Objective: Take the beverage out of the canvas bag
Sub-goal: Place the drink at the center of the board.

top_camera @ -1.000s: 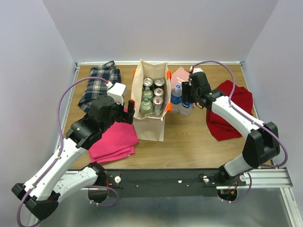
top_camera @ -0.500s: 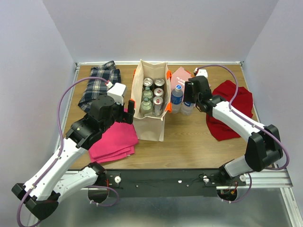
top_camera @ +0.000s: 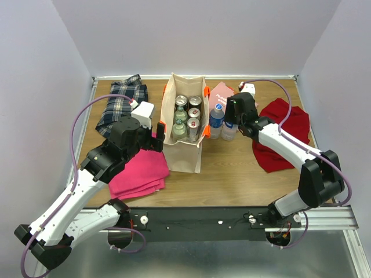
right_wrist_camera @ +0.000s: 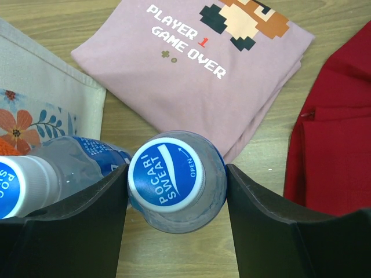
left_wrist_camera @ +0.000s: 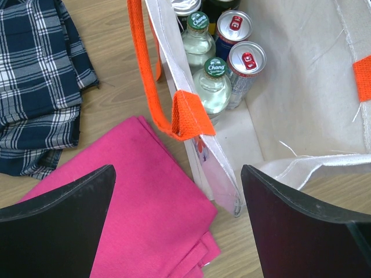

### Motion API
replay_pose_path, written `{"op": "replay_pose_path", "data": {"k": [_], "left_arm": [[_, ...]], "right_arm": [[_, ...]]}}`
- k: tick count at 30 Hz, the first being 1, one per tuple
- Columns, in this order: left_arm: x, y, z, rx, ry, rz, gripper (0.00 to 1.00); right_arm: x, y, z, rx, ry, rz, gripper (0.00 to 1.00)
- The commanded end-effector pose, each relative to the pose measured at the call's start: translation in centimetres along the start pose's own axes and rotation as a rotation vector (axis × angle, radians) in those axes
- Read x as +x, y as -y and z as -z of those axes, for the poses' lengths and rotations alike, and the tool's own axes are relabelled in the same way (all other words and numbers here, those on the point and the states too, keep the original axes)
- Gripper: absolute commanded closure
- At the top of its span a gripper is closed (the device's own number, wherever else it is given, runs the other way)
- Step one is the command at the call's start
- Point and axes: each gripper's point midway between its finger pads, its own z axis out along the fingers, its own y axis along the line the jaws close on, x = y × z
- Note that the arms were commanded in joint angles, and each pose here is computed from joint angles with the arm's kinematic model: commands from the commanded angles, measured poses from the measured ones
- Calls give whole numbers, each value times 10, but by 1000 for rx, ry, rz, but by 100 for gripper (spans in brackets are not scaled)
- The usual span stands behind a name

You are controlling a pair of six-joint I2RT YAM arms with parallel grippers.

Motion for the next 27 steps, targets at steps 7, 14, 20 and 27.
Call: {"op": "replay_pose_path", "data": {"k": [7,14,20,27], "left_arm": [[2,2,-1,8,7,5,1],[-2,3,0,18,13,2,1],[-4,8,1,40,16,4,1],[-4,13,-1,68,13,-6,1]], "right_arm": [[39,14,13,12,-154,72,43],[40,13,21,-3,-168,70,25],[25,10,31,-23,-147,58,22],[-47,18,76,-17,27,-1,18]]}}
